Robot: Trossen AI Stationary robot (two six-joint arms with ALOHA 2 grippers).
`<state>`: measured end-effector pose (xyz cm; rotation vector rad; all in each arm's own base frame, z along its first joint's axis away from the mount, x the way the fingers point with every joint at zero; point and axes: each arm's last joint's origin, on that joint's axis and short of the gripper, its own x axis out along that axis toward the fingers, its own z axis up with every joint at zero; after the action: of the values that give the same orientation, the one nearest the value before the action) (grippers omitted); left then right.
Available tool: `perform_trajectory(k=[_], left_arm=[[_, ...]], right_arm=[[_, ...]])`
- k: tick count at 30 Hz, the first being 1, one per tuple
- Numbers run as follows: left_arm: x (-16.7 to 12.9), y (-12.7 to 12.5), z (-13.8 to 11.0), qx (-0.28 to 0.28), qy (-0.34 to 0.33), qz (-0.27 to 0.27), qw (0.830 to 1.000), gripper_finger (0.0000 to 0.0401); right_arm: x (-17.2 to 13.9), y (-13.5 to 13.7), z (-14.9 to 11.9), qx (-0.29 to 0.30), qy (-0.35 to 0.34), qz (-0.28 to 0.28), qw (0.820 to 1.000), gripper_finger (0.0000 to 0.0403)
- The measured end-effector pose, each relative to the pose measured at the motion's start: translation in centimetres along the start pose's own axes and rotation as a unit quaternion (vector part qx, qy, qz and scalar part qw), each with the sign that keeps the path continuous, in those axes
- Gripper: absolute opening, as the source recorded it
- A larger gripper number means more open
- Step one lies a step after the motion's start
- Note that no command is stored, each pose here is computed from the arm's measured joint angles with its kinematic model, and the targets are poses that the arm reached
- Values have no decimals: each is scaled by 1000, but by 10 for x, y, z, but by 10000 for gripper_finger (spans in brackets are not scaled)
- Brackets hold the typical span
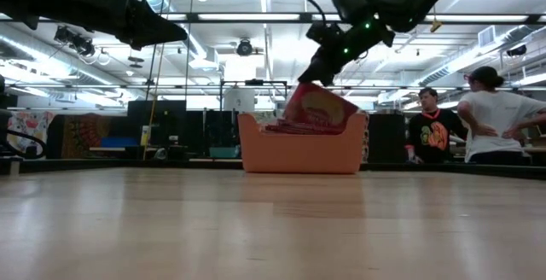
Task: Sort popcorn bags into baskets
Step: Put the red popcorn bag into the orange bin
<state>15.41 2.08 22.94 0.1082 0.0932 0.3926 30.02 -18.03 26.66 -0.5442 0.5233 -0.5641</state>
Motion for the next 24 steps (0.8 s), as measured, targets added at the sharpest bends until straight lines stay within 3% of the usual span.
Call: perform_trajectory(k=[12,24], left_arm=[[0,0,0,2,0,0,1000,43],[0,0,0,7,-2,0,1000,43]], right_arm=[[23,23,-16,41,-6,93,995,10],[29,38,-9,135,-25,102,985,28]])
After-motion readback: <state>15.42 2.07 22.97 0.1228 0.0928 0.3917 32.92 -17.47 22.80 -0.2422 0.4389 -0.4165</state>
